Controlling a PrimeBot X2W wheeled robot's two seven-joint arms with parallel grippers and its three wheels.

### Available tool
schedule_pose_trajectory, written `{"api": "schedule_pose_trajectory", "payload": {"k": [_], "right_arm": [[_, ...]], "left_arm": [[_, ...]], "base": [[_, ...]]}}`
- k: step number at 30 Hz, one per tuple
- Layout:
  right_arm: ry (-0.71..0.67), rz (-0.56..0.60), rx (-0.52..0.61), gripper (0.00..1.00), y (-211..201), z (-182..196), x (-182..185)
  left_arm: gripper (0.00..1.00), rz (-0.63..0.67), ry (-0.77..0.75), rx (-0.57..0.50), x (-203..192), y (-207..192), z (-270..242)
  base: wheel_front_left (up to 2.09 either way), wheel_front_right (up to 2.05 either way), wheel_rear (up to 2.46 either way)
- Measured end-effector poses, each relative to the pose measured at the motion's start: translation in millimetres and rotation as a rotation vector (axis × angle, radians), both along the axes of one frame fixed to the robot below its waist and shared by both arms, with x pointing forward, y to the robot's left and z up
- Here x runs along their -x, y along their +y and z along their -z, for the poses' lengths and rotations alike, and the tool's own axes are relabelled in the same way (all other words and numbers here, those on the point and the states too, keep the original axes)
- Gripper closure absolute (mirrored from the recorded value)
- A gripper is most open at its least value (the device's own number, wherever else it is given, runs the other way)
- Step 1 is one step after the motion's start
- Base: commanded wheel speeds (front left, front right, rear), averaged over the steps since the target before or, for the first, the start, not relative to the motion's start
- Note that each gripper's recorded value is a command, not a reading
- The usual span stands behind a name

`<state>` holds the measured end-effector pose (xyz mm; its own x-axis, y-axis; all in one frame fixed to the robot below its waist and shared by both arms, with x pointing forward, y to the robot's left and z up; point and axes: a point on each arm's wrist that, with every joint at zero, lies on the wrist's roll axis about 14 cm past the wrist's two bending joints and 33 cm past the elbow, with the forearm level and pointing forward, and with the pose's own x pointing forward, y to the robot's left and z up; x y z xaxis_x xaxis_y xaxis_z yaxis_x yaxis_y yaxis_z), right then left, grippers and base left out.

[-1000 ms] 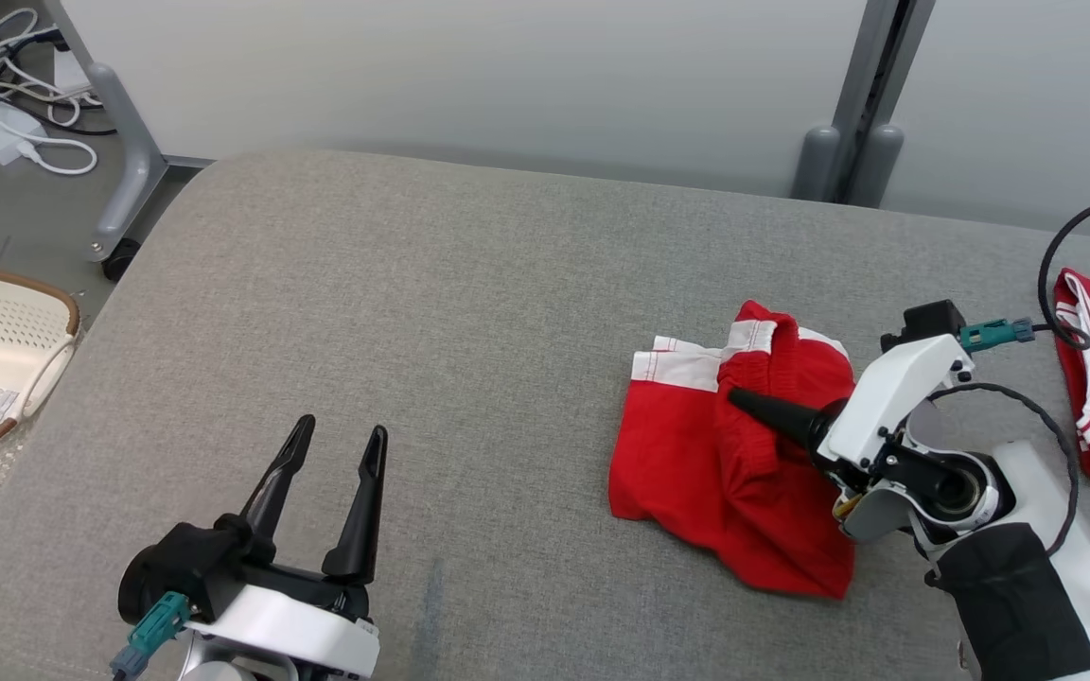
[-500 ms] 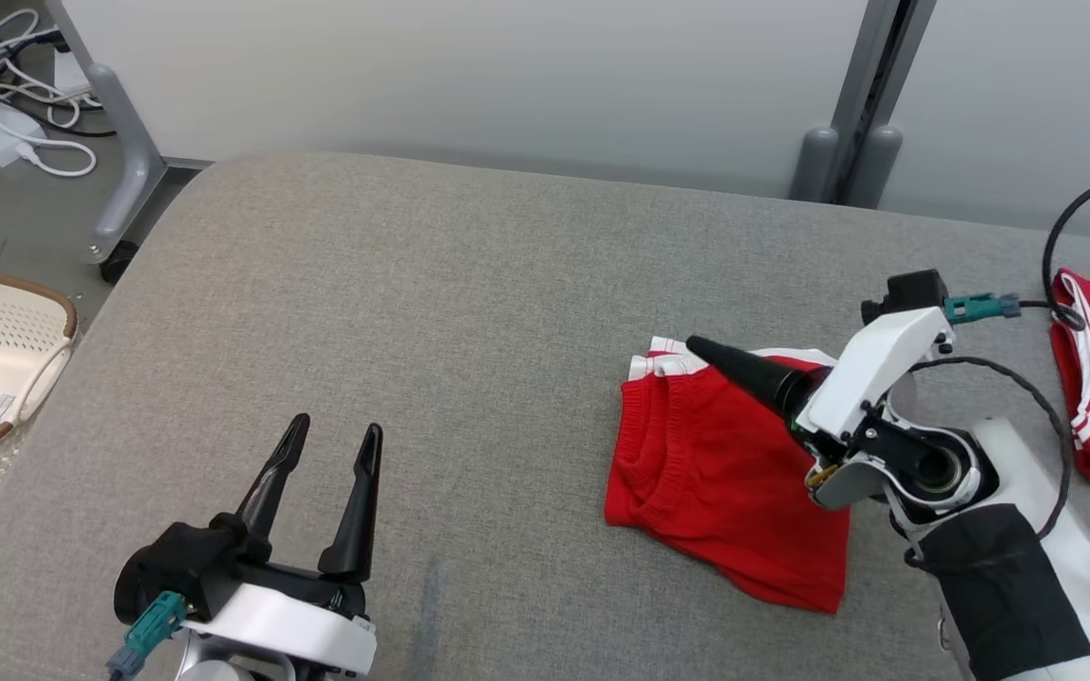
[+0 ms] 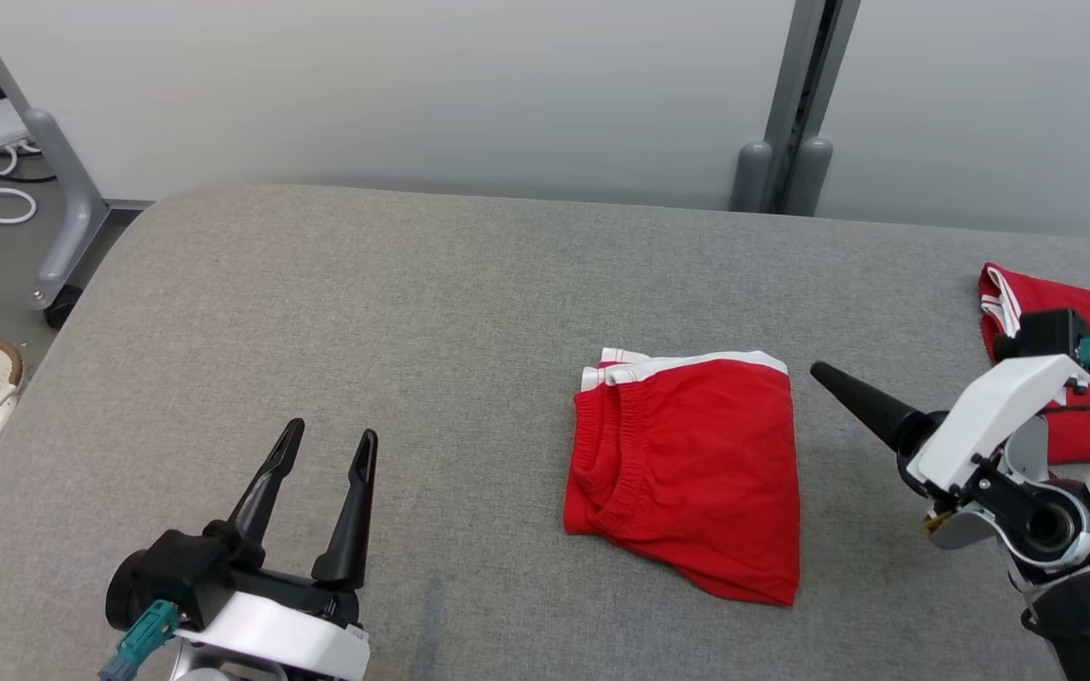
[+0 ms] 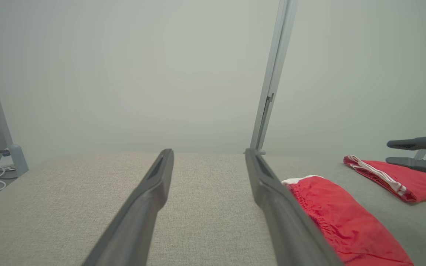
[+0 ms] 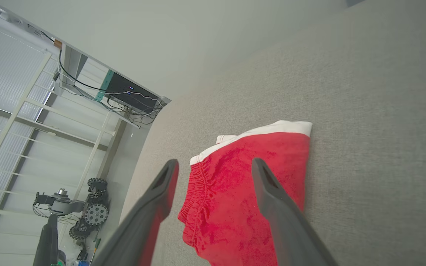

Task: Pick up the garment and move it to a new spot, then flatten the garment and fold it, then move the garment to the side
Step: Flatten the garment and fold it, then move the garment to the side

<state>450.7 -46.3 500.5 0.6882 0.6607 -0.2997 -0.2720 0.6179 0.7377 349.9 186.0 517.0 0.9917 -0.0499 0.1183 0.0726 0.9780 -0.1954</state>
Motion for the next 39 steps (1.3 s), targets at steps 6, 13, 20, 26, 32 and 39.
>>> {"api": "schedule_pose_trajectory", "payload": {"k": [6,13,20,26,32,39], "right_arm": [[0.106,0.013,0.136,0.0,-24,45,18],[0.221,-0.041,0.138,0.0,-3,70,29],[0.289,-0.073,0.165,0.0,14,87,23],[0.388,-0.083,0.215,0.0,16,112,28],[0.432,-0.095,0.223,0.0,24,119,28],[0.423,-0.108,0.189,1.0,39,114,27]], "left_arm": [[0.0,0.033,-0.004,-0.004,-3,-9,-1],[0.0,0.04,0.012,-0.004,-4,-11,4],[0.0,0.004,0.028,-0.007,-4,1,8],[0.0,-0.03,0.033,-0.007,1,11,9],[0.0,-0.055,0.038,-0.008,5,18,10],[0.0,-0.061,0.042,-0.009,5,21,11]], "base": [[0.0,0.0,0.0],[0.0,0.0,0.0],[0.0,0.0,0.0],[0.0,0.0,0.0],[0.0,0.0,0.0],[0.0,0.0,0.0]]}}
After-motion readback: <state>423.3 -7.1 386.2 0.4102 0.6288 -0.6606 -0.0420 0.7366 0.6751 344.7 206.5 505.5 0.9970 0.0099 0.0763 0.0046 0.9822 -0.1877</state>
